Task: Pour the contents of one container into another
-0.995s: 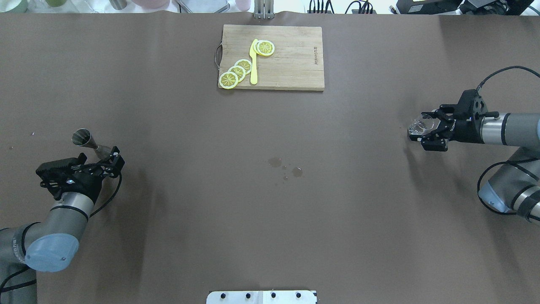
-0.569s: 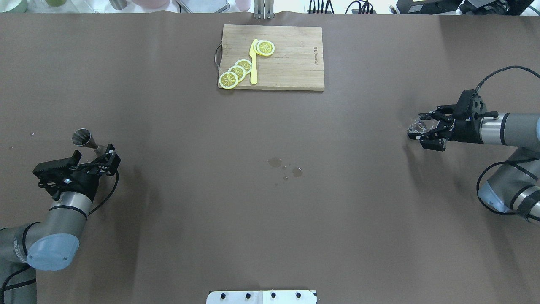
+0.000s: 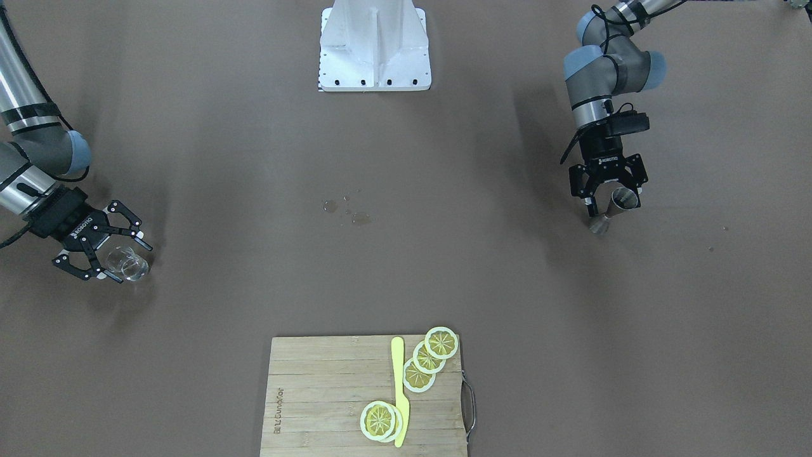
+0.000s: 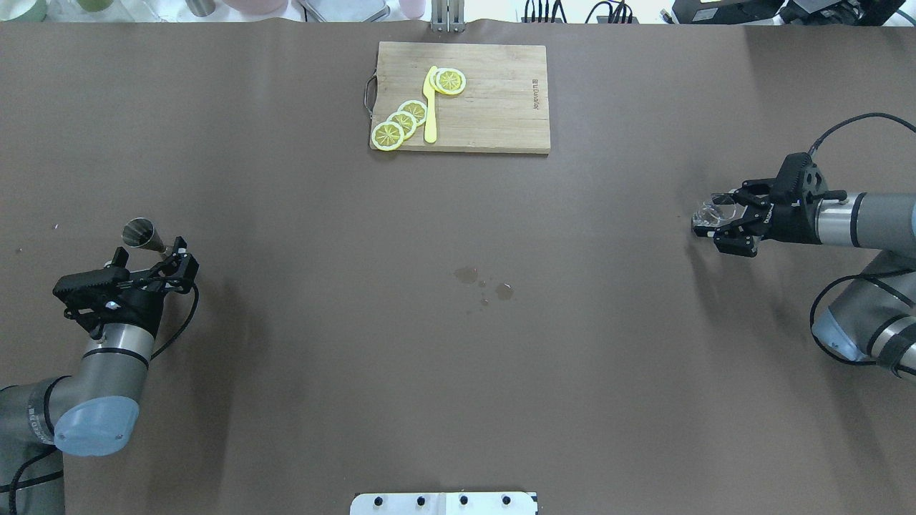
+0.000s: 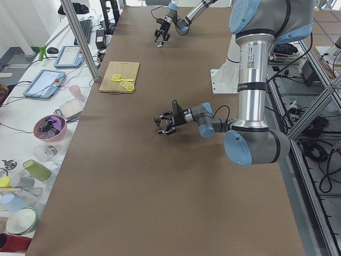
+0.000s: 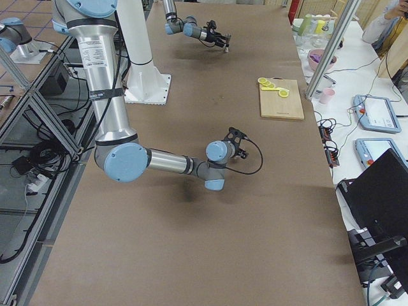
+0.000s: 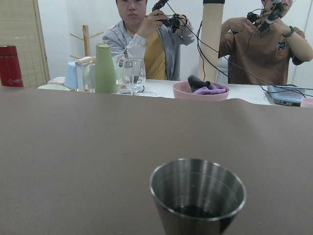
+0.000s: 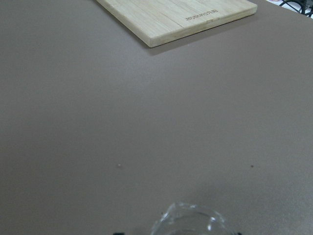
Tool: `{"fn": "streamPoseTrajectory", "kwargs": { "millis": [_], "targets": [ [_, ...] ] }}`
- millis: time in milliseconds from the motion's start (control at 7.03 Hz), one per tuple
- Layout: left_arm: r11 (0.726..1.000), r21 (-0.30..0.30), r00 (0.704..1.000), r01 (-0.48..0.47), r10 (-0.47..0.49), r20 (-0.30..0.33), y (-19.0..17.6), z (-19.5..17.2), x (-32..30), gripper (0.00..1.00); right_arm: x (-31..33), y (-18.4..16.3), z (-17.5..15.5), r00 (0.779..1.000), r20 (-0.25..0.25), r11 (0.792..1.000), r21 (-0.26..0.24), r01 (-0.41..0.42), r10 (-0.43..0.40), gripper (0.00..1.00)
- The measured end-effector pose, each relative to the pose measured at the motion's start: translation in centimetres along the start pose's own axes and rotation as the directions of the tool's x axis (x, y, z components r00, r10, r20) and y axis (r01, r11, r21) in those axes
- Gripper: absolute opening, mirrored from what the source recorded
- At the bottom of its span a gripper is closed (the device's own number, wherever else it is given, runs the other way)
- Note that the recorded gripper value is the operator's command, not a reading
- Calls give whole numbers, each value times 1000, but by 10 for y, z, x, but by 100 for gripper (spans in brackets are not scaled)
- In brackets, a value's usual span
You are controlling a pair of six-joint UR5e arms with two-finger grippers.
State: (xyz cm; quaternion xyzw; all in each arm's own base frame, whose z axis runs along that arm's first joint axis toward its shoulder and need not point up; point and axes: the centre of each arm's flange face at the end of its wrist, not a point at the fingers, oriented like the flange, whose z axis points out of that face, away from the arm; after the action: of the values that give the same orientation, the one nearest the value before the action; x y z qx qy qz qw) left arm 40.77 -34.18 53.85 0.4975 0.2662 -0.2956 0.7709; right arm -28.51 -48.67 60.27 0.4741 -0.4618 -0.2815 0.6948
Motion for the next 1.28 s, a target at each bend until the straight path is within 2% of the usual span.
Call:
{"fn": "streamPoseTrajectory", "kwargs": {
  "millis": [142, 284, 427, 569, 711, 995, 1138, 1280],
  "targets": [
    [1000, 8, 1000, -13, 13, 8, 3, 3, 1, 90, 0, 1, 0, 1000, -1, 1000, -1, -1, 1, 77],
    [1000, 16, 1000, -20, 20, 13, 5, 4, 2, 80, 1, 1, 0, 1000, -3, 1000, -1, -1, 1, 77],
    [999, 26, 1000, -23, 23, 14, 5, 5, 3, 67, 1, 1, 0, 1000, -6, 1000, -1, -2, 2, 72],
    [999, 31, 1000, -22, 22, 13, 5, 6, 6, 57, 1, 1, 0, 1000, -8, 1000, 0, -2, 2, 62],
    [999, 32, 1000, -19, 19, 12, 6, 6, 9, 55, 1, 1, 0, 1000, -9, 1000, 1, -2, 2, 53],
    [999, 46, 1000, -20, 19, 11, 9, 8, 14, 55, 1, 0, 0, 1000, -10, 1000, 2, -2, 2, 45],
    [998, 51, 1000, -20, 19, 11, 11, 10, 17, 54, 1, 0, 0, 1000, -10, 1000, 3, -2, 2, 37],
    [998, 54, 1000, -21, 20, 11, 13, 10, 18, 54, 1, -1, 0, 1000, -10, 1000, 5, -1, 1, 21]
  ]
}}
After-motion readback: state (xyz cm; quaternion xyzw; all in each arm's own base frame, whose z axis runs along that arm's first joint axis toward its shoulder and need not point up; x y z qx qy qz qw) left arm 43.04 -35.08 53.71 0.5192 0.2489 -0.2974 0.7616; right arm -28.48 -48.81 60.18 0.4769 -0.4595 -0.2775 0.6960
